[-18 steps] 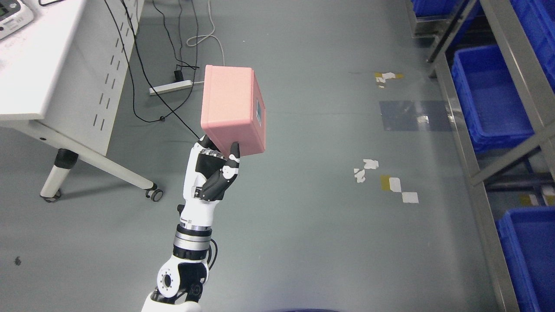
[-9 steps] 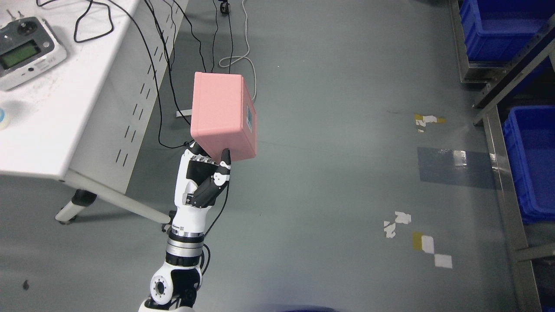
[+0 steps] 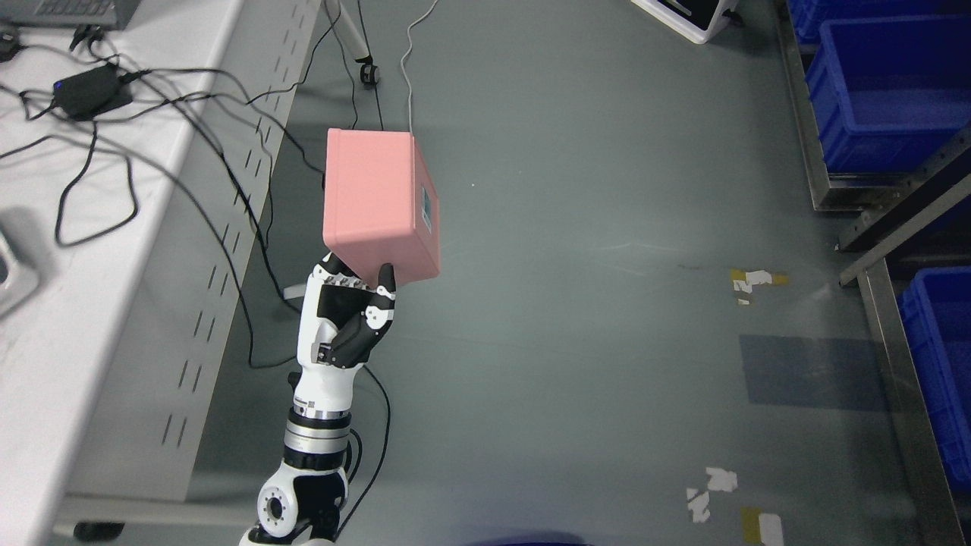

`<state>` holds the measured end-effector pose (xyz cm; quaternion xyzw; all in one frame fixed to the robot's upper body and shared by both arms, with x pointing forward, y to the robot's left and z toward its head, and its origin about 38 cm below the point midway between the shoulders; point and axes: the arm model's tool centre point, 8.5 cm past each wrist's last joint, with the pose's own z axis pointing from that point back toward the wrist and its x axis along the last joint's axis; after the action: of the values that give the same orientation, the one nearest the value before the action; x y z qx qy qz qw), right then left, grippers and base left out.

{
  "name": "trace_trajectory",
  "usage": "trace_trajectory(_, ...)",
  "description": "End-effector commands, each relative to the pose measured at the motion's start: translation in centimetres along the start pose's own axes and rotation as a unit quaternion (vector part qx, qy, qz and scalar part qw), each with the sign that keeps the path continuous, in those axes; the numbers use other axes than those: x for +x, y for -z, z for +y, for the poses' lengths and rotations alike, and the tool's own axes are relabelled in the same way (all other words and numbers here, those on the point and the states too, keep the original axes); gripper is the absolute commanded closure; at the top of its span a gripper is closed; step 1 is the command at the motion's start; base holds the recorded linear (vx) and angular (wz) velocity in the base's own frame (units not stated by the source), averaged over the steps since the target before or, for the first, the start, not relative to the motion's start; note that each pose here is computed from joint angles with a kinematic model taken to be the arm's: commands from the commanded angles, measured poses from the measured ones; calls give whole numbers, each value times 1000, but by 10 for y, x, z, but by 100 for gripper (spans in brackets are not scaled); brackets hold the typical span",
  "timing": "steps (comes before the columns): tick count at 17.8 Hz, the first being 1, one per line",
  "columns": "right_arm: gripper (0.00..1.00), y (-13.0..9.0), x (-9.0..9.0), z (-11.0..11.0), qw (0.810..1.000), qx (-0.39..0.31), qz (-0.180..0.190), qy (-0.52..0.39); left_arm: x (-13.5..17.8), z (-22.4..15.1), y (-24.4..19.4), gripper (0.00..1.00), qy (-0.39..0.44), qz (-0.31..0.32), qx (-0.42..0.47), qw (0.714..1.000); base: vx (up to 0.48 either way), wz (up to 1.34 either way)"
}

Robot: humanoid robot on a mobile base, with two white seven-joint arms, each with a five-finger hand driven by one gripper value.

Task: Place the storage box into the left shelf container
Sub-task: 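Hold the pink box up in the left hand while turning toward the bin shelving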

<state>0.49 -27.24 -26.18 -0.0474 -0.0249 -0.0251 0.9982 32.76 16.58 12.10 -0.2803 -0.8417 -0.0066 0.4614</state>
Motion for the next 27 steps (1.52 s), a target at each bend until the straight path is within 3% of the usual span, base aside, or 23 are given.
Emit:
trace_trajectory(1,0,1,10,-11,1000,-7,-12,10,-1,1,-7,97,5,11,-13,1000,603,-325)
trace_trajectory(8,0,1,10,-11,1000,-7,-12,10,-14,-11,-18,97,7,38,-31,999,576,-524)
trace_trajectory(17,0,1,10,-11,1000,-7,-12,10,-43,-29,-45,96,4,99,-78,992,355,-1207)
trace_trajectory(27,0,1,10,-11,1000,-7,-13,10,-33,19,-29,97,59,117,-45,990,236,-923)
